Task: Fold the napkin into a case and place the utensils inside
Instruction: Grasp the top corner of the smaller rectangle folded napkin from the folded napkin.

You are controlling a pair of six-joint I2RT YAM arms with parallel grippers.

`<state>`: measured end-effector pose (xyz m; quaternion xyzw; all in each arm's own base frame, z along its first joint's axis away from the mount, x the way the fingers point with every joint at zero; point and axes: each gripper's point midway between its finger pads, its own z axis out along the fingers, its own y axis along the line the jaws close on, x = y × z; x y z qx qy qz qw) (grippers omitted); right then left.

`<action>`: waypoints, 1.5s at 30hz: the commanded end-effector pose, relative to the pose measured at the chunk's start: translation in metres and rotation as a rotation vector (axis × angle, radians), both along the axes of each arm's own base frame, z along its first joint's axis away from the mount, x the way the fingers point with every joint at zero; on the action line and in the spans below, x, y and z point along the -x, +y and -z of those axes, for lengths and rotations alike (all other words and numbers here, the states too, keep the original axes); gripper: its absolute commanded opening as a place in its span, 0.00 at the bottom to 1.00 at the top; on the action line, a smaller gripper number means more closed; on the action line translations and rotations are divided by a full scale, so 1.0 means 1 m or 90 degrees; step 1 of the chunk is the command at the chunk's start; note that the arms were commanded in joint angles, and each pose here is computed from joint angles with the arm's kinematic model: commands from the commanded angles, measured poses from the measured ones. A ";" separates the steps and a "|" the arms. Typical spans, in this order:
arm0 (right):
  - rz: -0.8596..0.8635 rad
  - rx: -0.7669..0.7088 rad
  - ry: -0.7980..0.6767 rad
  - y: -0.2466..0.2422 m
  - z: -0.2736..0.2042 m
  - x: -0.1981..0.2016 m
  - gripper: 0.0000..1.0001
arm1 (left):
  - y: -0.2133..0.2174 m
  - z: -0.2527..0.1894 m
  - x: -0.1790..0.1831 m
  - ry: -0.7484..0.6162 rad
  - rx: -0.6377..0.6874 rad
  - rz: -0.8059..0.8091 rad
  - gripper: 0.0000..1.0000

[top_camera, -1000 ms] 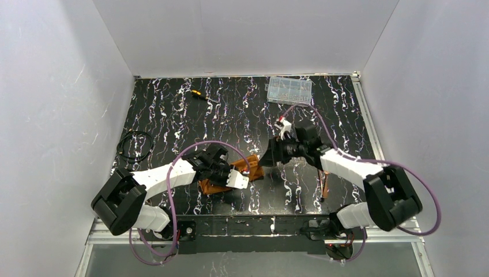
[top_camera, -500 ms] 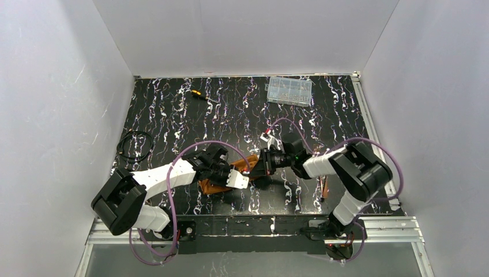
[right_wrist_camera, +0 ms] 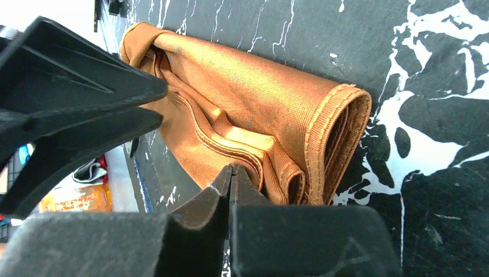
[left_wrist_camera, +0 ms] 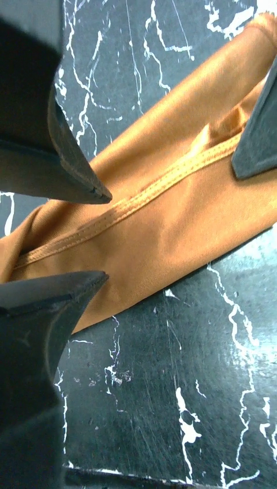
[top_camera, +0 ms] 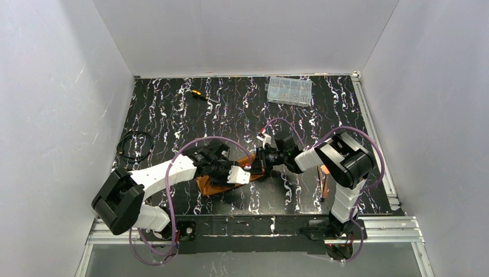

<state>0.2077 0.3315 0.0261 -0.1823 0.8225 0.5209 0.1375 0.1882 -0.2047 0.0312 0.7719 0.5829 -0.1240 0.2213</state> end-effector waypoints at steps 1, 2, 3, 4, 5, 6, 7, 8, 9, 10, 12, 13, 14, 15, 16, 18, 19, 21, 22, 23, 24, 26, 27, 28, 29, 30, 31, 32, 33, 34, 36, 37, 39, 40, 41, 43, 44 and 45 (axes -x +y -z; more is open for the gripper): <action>0.011 0.028 -0.018 -0.004 0.010 -0.005 0.07 | -0.007 -0.034 -0.002 0.018 0.027 -0.037 0.48; 0.014 0.033 -0.018 -0.006 0.012 -0.004 0.05 | -0.009 -0.041 -0.004 0.017 0.038 -0.042 0.51; 0.016 0.036 -0.018 -0.006 0.013 -0.005 0.04 | -0.012 -0.049 -0.006 0.012 0.051 -0.046 0.55; 0.016 0.036 -0.020 -0.006 0.012 -0.005 0.04 | -0.014 -0.053 -0.008 0.010 0.061 -0.052 0.58; 0.015 0.035 -0.021 -0.005 0.011 -0.005 0.03 | -0.016 -0.057 -0.011 0.006 0.071 -0.057 0.60; 0.012 0.033 -0.024 -0.003 0.010 -0.005 0.03 | -0.018 -0.058 -0.014 0.004 0.077 -0.063 0.62; 0.009 0.028 -0.025 -0.001 0.009 -0.004 0.03 | -0.020 -0.057 -0.017 0.006 0.078 -0.070 0.62; 0.006 0.020 -0.028 0.002 0.006 -0.004 0.03 | -0.020 -0.053 -0.021 0.011 0.073 -0.078 0.62; 0.003 0.012 -0.032 0.005 0.002 -0.003 0.03 | -0.019 -0.048 -0.025 0.019 0.066 -0.086 0.62; 0.002 0.004 -0.035 0.007 -0.001 -0.004 0.03 | -0.019 -0.043 -0.029 0.029 0.063 -0.098 0.62; 0.001 -0.013 -0.040 0.011 -0.009 -0.005 0.03 | -0.014 -0.035 -0.036 0.067 0.060 -0.127 0.63; 0.002 -0.022 -0.039 0.013 -0.013 -0.005 0.04 | -0.014 -0.030 -0.037 0.091 0.056 -0.135 0.63; 0.003 -0.026 -0.044 0.014 -0.017 -0.006 0.04 | -0.013 -0.028 -0.036 0.116 0.052 -0.137 0.64; 0.005 -0.029 -0.047 0.015 -0.019 -0.008 0.03 | -0.014 -0.026 -0.034 0.141 0.047 -0.138 0.65; 0.007 -0.034 -0.051 0.016 -0.023 -0.009 0.03 | -0.016 -0.026 -0.031 0.164 0.046 -0.136 0.66; 0.008 -0.045 -0.059 0.018 -0.029 -0.011 0.03 | -0.022 -0.027 -0.027 0.197 0.053 -0.131 0.67; 0.010 -0.047 -0.062 0.018 -0.031 -0.011 0.03 | -0.024 -0.026 -0.026 0.207 0.057 -0.130 0.67; 0.012 -0.050 -0.067 0.019 -0.033 -0.013 0.03 | -0.026 -0.024 -0.024 0.225 0.055 -0.119 0.67; 0.010 -0.052 -0.070 0.020 -0.034 -0.014 0.03 | -0.027 -0.024 -0.023 0.236 0.053 -0.117 0.67; 0.010 -0.052 -0.071 0.020 -0.034 -0.014 0.03 | -0.028 -0.024 -0.021 0.249 0.050 -0.114 0.67; 0.011 -0.050 -0.071 0.021 -0.033 -0.015 0.03 | -0.029 -0.023 -0.020 0.259 0.049 -0.110 0.67; 0.012 -0.050 -0.074 0.022 -0.032 -0.016 0.03 | -0.031 -0.024 -0.018 0.268 0.055 -0.105 0.67; 0.012 -0.049 -0.073 0.022 -0.030 -0.017 0.03 | -0.032 -0.024 -0.018 0.271 0.056 -0.103 0.67; 0.012 -0.047 -0.072 0.022 -0.028 -0.018 0.03 | -0.032 -0.023 -0.017 0.274 0.056 -0.102 0.67; 0.011 -0.048 -0.070 0.023 -0.027 -0.018 0.03 | -0.031 -0.022 -0.016 0.275 0.054 -0.102 0.67; 0.011 -0.048 -0.069 0.024 -0.026 -0.019 0.03 | -0.030 -0.020 -0.016 0.274 0.050 -0.104 0.67; 0.013 -0.048 -0.066 0.024 -0.024 -0.020 0.03 | -0.029 -0.017 -0.016 0.271 0.047 -0.108 0.67; 0.012 -0.051 -0.064 0.025 -0.023 -0.020 0.02 | -0.027 -0.014 -0.016 0.269 0.044 -0.111 0.67; 0.012 -0.054 -0.061 0.026 -0.022 -0.020 0.02 | -0.026 -0.011 -0.016 0.266 0.041 -0.114 0.67; 0.011 -0.059 -0.062 0.028 -0.024 -0.021 0.02 | -0.025 -0.007 -0.017 0.263 0.039 -0.119 0.67; 0.011 -0.067 -0.064 0.031 -0.028 -0.024 0.02 | -0.025 -0.002 -0.021 0.248 0.029 -0.128 0.67; 0.011 -0.074 -0.065 0.032 -0.032 -0.024 0.02 | -0.027 0.000 -0.024 0.235 0.024 -0.131 0.67; 0.012 -0.085 -0.071 0.033 -0.041 -0.025 0.02 | -0.026 0.009 -0.030 0.200 -0.001 -0.140 0.66; 0.013 -0.090 -0.073 0.033 -0.045 -0.024 0.02 | -0.023 0.015 -0.033 0.177 -0.025 -0.144 0.64; 0.015 -0.092 -0.074 0.032 -0.048 -0.024 0.03 | -0.021 0.019 -0.035 0.163 -0.042 -0.149 0.61; 0.016 -0.100 -0.076 0.029 -0.056 -0.022 0.04 | -0.017 0.023 -0.035 0.156 -0.056 -0.155 0.49; 0.019 -0.101 -0.074 0.026 -0.057 -0.021 0.05 | -0.015 0.024 -0.035 0.153 -0.060 -0.157 0.41; 0.025 -0.107 -0.077 0.021 -0.062 -0.022 0.06 | -0.013 0.027 -0.034 0.150 -0.067 -0.158 0.37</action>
